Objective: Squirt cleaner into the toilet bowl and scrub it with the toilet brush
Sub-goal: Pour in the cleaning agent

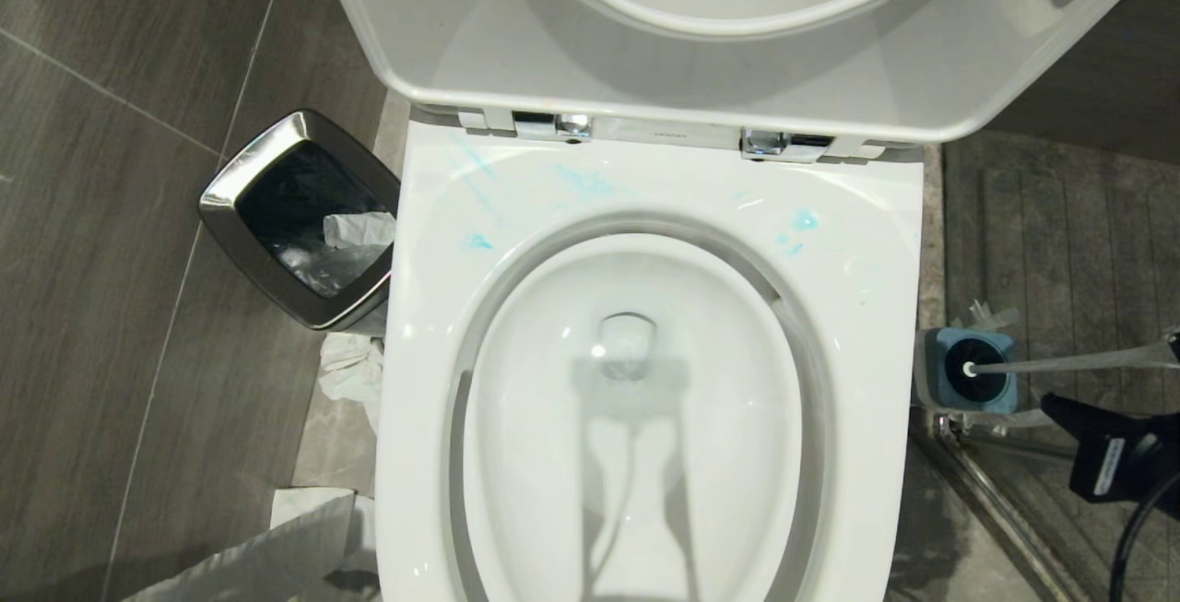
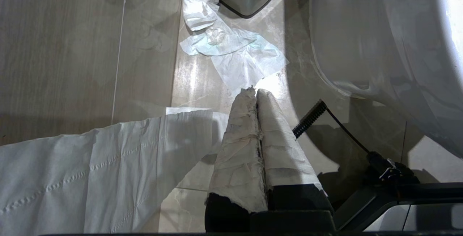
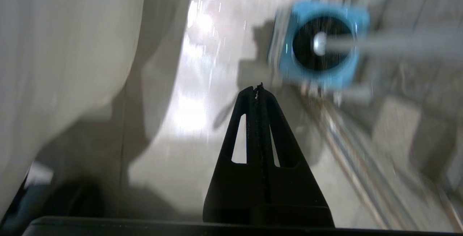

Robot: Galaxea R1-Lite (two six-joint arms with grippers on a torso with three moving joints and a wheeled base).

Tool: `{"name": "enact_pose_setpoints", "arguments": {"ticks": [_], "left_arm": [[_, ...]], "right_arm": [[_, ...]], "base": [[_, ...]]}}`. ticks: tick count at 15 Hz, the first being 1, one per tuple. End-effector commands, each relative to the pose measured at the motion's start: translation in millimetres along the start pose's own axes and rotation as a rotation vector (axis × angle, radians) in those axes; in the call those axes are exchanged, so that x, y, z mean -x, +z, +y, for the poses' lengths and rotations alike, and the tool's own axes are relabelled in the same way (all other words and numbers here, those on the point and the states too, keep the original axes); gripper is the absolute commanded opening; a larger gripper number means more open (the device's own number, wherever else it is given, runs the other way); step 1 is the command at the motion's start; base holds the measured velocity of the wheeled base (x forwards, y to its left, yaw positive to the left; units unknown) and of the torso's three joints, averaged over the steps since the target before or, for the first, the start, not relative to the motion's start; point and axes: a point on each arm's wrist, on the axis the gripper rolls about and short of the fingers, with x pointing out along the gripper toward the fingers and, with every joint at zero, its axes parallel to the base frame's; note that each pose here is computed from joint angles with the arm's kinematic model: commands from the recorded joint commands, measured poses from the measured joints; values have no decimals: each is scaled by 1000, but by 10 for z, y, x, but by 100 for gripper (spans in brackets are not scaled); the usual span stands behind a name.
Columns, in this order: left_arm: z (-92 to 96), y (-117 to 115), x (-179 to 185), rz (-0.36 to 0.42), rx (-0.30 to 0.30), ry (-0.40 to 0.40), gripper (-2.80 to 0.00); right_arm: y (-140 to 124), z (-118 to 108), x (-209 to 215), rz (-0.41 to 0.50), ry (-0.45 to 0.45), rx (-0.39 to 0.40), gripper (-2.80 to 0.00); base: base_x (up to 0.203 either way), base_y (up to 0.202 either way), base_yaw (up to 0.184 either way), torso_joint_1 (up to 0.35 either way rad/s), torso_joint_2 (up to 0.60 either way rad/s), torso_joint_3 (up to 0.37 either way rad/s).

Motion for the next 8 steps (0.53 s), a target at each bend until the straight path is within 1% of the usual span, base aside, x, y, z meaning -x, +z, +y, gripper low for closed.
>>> {"name": "enact_pose_setpoints", "arguments": {"ticks": [1,2,3,5,6,8], "left_arm": [[0,-4,-2,2,0,0,-280],[0,-5,-2,3,0,1,-280],[0,-4,-2,2,0,0,-280],[0,-4,-2,3,0,1,-280],[0,-4,-2,3,0,0,-280],[0,-4,-2,3,0,1,-280]], "right_arm": [[-44,7,-427,-31,-4,-2,-280],[-49,6,-493,-61,-8,-3,-280],[-82,3,-502,-71,-9,-6,-280],[-162,3,-475,-44,-2,0,-280],[-218,6,-461,-31,-1,22,-280],[-265,49,-408,-91,20,45,-280]], "base": [[0,0,0,0,0,0],[0,0,0,0,0,0],[0,0,0,0,0,0],[0,0,0,0,0,0],[0,0,0,0,0,0],[0,0,0,0,0,0]]}}
